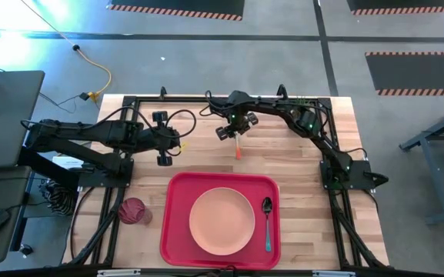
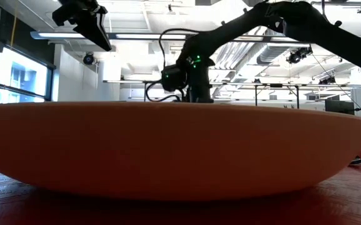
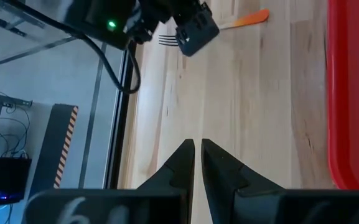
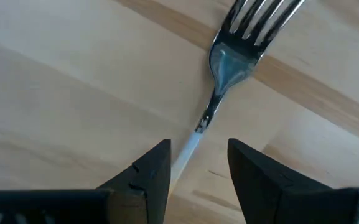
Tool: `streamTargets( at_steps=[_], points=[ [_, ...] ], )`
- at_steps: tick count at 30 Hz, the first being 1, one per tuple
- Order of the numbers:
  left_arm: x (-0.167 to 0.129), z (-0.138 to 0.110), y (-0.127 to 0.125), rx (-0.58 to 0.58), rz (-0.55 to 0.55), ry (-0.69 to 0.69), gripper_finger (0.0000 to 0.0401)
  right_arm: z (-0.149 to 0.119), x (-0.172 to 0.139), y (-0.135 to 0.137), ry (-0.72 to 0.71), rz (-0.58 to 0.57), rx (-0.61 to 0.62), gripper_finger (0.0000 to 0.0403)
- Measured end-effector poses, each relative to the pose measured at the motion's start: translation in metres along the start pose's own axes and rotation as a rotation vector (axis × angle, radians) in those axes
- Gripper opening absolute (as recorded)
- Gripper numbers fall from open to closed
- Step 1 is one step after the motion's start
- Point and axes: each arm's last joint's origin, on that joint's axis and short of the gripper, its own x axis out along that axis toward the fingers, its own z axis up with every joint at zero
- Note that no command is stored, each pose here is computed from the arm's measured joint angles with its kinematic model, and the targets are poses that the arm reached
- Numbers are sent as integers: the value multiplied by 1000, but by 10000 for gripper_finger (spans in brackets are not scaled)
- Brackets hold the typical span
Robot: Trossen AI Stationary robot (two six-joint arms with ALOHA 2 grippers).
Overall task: Pick and place plate/cup/fork/spoon on tray
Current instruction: Put the orange fork on the red serving tray
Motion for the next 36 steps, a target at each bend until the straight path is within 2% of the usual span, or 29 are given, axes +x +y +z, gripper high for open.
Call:
streamTargets(
  at_steps=[11, 21, 30, 36],
  points=[
    [0, 0, 0, -1, 0, 0, 19, 0, 16, -1, -14, 1, 25, 140],
    [0, 0, 0, -2, 0, 0, 19, 1, 16, -1, -16, 15, 41, 11],
    [0, 0, 0, -1, 0, 1, 19, -2, 8, 3, -7, 2, 33, 4],
    [0, -1, 0, -4, -2, 11, 19, -17, -26, 19, -85, 3, 43, 2]
  ],
)
